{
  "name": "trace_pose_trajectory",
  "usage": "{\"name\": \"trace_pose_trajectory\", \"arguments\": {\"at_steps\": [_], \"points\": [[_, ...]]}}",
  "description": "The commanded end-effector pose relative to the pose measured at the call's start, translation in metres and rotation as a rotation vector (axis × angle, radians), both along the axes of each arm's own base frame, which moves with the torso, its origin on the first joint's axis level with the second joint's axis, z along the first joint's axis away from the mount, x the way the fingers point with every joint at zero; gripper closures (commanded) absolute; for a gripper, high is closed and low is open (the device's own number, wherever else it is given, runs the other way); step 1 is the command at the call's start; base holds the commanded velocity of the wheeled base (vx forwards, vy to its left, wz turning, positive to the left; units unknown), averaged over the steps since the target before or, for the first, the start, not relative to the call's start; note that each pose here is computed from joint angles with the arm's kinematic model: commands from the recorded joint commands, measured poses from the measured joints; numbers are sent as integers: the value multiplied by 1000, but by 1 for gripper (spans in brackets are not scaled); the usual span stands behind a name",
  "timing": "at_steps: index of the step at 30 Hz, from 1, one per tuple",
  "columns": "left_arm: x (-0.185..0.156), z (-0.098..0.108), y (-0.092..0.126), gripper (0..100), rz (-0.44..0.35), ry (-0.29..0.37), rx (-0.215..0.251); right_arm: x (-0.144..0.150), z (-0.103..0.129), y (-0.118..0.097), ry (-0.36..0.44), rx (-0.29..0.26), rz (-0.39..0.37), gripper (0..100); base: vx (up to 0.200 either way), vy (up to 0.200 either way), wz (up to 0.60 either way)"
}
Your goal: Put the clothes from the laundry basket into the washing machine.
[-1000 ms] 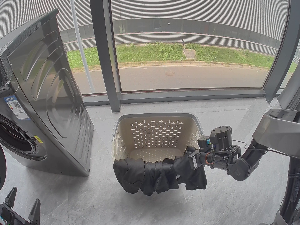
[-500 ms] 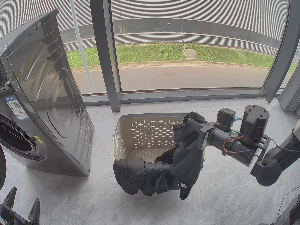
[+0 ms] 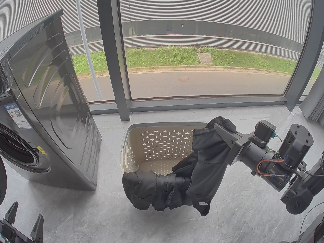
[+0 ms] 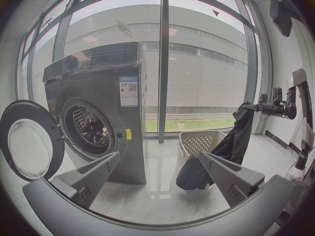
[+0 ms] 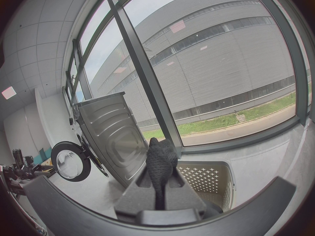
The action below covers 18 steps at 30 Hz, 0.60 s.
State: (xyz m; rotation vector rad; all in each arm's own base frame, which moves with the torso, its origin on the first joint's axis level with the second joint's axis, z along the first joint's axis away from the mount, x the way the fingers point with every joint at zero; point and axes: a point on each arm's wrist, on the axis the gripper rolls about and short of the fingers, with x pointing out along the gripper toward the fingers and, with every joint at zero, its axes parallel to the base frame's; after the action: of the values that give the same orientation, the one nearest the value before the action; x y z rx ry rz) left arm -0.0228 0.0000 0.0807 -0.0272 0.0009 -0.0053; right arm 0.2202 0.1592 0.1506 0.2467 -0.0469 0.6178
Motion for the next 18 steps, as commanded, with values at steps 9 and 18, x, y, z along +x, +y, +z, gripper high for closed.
{"name": "trace_pose_trajectory", "arguments": {"at_steps": [9, 18], "points": [[0, -5, 0, 0, 2, 1, -11, -16, -14, 3, 46, -30, 39, 100, -133, 0, 0], [0, -5, 0, 0, -2, 4, 1, -14, -9, 0, 2, -16, 66, 100, -44, 0, 0]]}}
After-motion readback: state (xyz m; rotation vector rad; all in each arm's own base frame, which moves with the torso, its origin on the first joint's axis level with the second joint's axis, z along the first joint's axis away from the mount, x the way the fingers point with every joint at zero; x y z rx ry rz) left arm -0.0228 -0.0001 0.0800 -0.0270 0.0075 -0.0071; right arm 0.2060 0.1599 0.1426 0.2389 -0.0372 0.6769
